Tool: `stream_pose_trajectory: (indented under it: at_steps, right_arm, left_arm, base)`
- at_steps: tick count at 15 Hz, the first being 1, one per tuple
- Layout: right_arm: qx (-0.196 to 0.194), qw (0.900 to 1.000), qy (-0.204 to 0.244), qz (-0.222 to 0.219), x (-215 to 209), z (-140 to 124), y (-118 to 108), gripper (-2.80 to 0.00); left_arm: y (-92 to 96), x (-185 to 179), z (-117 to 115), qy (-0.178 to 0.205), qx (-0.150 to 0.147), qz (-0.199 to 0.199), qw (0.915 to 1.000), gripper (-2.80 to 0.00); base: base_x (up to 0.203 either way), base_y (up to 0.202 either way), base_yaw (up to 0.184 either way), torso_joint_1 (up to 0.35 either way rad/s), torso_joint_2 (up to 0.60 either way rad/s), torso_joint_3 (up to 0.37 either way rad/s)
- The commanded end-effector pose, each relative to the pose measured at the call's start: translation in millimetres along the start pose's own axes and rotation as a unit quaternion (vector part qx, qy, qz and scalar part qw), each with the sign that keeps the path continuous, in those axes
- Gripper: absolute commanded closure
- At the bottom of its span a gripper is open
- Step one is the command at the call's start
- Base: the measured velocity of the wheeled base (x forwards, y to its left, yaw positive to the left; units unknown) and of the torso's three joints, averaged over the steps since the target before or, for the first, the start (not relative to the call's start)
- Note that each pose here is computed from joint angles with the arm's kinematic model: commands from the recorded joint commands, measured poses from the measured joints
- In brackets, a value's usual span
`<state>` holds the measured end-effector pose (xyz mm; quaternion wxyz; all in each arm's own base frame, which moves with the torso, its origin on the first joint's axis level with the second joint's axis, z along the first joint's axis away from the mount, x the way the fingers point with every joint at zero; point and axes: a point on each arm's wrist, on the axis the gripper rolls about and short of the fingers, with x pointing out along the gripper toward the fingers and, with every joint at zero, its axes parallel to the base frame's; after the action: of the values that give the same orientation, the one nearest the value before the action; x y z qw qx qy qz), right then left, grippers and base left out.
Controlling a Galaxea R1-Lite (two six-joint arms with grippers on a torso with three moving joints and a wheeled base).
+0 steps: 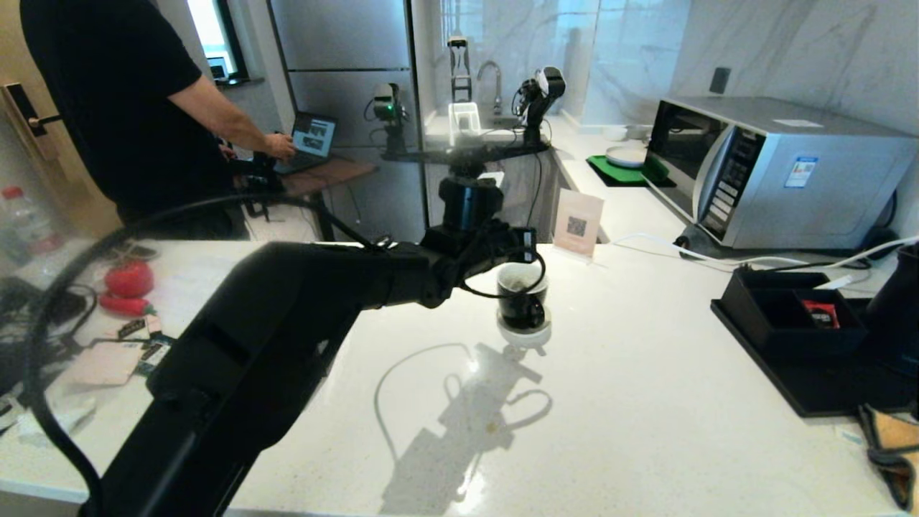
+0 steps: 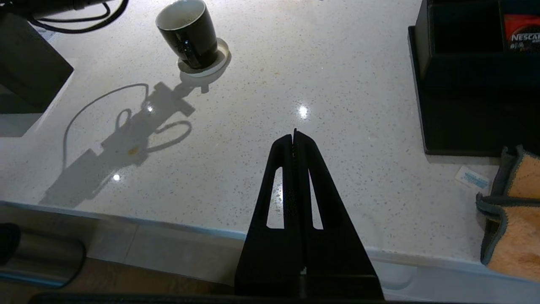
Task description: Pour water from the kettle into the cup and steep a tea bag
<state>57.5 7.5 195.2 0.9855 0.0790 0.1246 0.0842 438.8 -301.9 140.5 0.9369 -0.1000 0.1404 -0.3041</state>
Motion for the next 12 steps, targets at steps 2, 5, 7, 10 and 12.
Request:
stream_pose_trajectory:
  at_steps: [2, 5, 7, 10, 12]
  right_arm:
    - [0.004, 1.000, -0.002, 0.001, -3, -4, 0, 0.00]
    - [0.005, 1.000, -0.001, 0.001, -5, -8, -1, 0.00]
    - [0.007, 1.000, -0.007, 0.000, -7, -8, -1, 0.00]
    - [0.008, 1.000, -0.019, 0.001, -13, -11, -1, 0.00]
    - [0.006, 0.999, -0.033, 0.002, -19, -12, 0, 0.00]
  left_arm:
    - [9.5, 13, -27, 0.024, 0.010, 0.027, 0.9993, 0.00]
    - [12.3, 16, -34, 0.029, 0.016, 0.044, 0.9985, 0.00]
    - [10.6, 12, -28, 0.029, 0.016, 0.045, 0.9984, 0.00]
    - [5.1, 5, -15, 0.018, 0.016, 0.049, 0.9985, 0.00]
    - [-2.9, -8, 5, 0.004, 0.015, 0.049, 0.9986, 0.00]
  base:
    - [0.000, 0.000, 0.000, 0.000, 0.00, 0.000]
    - [0.000, 0.000, 0.000, 0.000, 0.00, 0.000]
    - [0.000, 0.000, 0.000, 0.000, 0.00, 0.000]
    - [0.000, 0.000, 0.000, 0.000, 0.00, 0.000]
    - [0.000, 0.000, 0.000, 0.000, 0.00, 0.000]
